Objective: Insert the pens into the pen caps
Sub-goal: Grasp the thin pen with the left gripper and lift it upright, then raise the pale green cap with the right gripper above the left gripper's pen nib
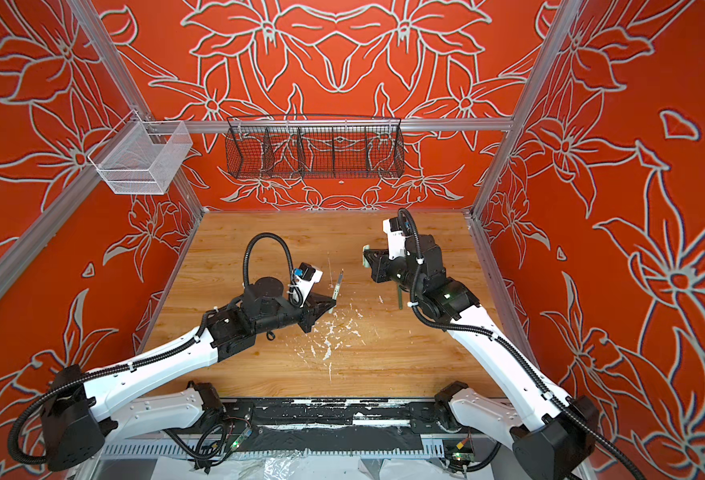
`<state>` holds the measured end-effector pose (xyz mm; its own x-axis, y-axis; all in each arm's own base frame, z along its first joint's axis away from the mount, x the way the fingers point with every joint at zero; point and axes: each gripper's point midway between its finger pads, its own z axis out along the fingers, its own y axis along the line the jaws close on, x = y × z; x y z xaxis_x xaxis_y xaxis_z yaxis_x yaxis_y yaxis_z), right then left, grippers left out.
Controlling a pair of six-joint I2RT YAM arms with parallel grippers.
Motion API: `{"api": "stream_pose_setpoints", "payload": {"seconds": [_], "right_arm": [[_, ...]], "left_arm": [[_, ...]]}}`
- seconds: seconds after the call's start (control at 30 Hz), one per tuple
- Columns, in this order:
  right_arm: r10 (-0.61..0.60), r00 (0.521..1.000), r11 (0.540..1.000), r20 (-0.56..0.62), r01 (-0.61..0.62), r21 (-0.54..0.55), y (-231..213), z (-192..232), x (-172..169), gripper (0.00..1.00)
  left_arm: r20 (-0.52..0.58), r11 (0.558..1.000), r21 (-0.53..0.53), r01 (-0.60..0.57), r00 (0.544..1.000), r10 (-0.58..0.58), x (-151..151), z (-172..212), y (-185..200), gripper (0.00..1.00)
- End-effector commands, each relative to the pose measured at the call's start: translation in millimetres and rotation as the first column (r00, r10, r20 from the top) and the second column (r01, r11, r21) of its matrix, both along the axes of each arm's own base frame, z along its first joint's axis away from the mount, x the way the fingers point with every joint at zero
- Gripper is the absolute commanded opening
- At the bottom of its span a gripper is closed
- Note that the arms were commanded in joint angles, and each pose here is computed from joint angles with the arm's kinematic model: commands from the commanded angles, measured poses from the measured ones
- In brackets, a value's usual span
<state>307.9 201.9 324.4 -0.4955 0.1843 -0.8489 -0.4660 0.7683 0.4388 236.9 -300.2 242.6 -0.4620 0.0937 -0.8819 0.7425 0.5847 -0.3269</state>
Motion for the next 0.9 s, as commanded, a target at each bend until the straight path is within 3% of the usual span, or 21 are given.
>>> {"api": "stream_pose_setpoints", "payload": {"seconds": [0.0, 0.4, 0.67, 0.87], "right_arm": [[0.038, 0.99, 0.995, 0.134, -0.05, 0.091, 4.5, 41.9, -9.3, 0.03], [0.121, 0.948, 0.961, 0.295, -0.187, 0.206, 11.4, 82.9, -38.0, 0.03], [0.106, 0.947, 0.948, 0.304, -0.189, 0.256, 8.7, 87.7, -41.4, 0.03], [0.141, 0.929, 0.946, 0.343, -0.228, 0.23, 9.9, 97.9, -51.7, 0.03]], "left_arm": [[0.074, 0.999, -0.033, 0.037, 0.997, -0.035, -2.6, 21.5, -11.2, 0.0], [0.171, 0.998, -0.022, 0.065, 0.983, -0.06, -3.5, 38.2, -22.8, 0.0], [0.31, 0.999, -0.034, -0.026, 0.95, 0.035, 3.8, 49.9, -11.5, 0.0], [0.375, 0.998, 0.006, -0.061, 0.925, 0.055, 13.1, 49.0, -13.3, 0.0]]}}
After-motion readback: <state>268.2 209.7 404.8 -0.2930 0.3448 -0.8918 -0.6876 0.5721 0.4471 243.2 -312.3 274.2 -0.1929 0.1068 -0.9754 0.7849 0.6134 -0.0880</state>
